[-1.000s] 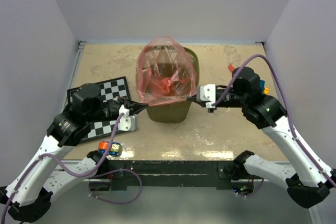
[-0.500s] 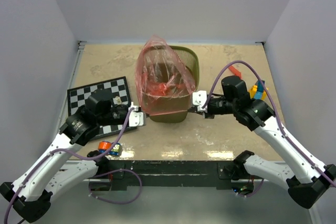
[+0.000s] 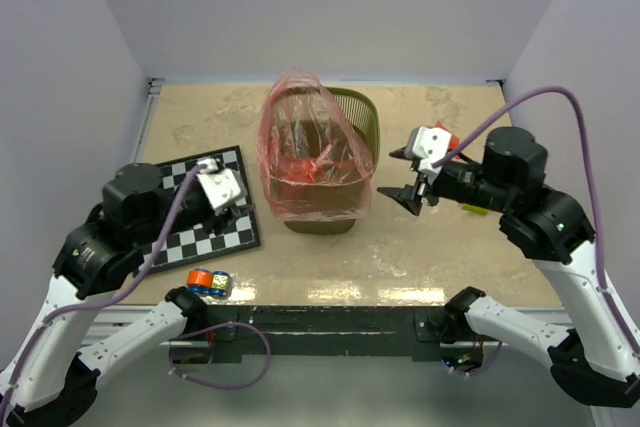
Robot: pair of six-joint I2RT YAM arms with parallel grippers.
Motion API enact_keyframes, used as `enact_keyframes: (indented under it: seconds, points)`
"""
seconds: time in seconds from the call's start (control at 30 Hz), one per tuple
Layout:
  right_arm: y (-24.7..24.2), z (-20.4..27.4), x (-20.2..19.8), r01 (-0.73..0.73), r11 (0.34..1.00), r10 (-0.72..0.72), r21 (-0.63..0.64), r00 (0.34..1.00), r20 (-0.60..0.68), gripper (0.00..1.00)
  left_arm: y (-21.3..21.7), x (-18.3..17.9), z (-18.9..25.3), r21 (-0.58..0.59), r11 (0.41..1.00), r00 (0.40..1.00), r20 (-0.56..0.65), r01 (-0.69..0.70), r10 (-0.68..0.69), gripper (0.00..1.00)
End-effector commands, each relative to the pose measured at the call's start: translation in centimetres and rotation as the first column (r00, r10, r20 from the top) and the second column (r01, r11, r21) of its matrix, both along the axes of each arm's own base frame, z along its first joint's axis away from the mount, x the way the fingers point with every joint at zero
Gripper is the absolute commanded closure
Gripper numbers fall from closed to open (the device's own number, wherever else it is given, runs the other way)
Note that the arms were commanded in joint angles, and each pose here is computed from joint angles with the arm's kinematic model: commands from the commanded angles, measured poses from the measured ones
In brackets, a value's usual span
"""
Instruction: Put the trash bags into the trash bin
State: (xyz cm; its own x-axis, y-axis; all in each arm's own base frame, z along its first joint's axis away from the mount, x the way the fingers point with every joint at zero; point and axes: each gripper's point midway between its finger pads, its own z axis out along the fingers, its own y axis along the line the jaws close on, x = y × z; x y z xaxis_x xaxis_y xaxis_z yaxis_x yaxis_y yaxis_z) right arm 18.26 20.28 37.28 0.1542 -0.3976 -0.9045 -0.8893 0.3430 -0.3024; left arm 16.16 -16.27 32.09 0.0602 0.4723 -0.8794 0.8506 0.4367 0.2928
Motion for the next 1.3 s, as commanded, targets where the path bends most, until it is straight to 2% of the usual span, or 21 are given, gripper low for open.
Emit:
enact_keyframes:
  seconds: [0.0,0.13,0.23,0.27,0.43,0.53,0.73,0.77,0.87,1.0,1.27]
  points:
    - [0.4,4.2,1.8,0.104,0.985,-0.103,0.134,0.995,-0.016,0.29,2.0,3.8,5.7,-0.193,0.932,0.951,-0.028,-0.306,0.307,0.4]
    - [3.5,4.2,5.7,0.114,0.978,-0.107,0.172,0.993,-0.052,0.21,2.1,9.6,6.9,-0.297,0.829,0.878,-0.094,-0.474,0.469,0.38]
    - [4.8,4.9,8.9,0.171,0.965,-0.162,0.198,0.985,-0.061,0.17,3.0,13.4,6.6,-0.321,0.741,0.807,-0.188,-0.589,0.56,0.38]
    - [5.2,5.0,9.7,0.18,0.963,-0.17,0.201,0.983,-0.064,0.17,2.8,14.1,6.6,-0.322,0.734,0.801,-0.203,-0.598,0.563,0.39]
    - [6.2,4.3,11.1,0.197,0.961,-0.181,0.194,0.979,-0.095,0.14,0.4,14.8,7.2,-0.378,0.751,0.841,-0.26,-0.541,0.474,0.41]
    - [5.7,3.0,11.9,0.257,0.951,-0.238,0.172,0.963,-0.123,0.16,-0.6,14.4,5.7,-0.361,0.777,0.852,-0.306,-0.516,0.425,0.44]
    - [4.5,-0.8,13.6,0.356,0.932,-0.344,0.063,0.928,-0.144,0.37,-0.7,14.3,3.5,-0.315,0.796,0.846,-0.329,-0.517,0.419,0.7]
    - [4.6,-1.3,13.6,0.356,0.933,-0.345,0.053,0.926,-0.155,0.38,-0.7,14.3,3.4,-0.313,0.796,0.845,-0.332,-0.517,0.418,0.73]
    - [4.7,-1.2,13.5,0.353,0.933,-0.339,0.072,0.928,-0.156,0.38,-0.7,14.3,3.0,-0.309,0.796,0.842,-0.341,-0.521,0.419,0.74]
    - [4.8,-1.0,13.4,0.35,0.933,-0.334,0.079,0.928,-0.166,0.36,-0.7,14.4,2.7,-0.305,0.792,0.837,-0.347,-0.528,0.424,0.64]
    - [5.5,-1.3,13.1,0.321,0.943,-0.301,0.082,0.934,-0.192,0.32,-1.0,14.3,2.2,-0.305,0.805,0.846,-0.353,-0.509,0.401,0.83]
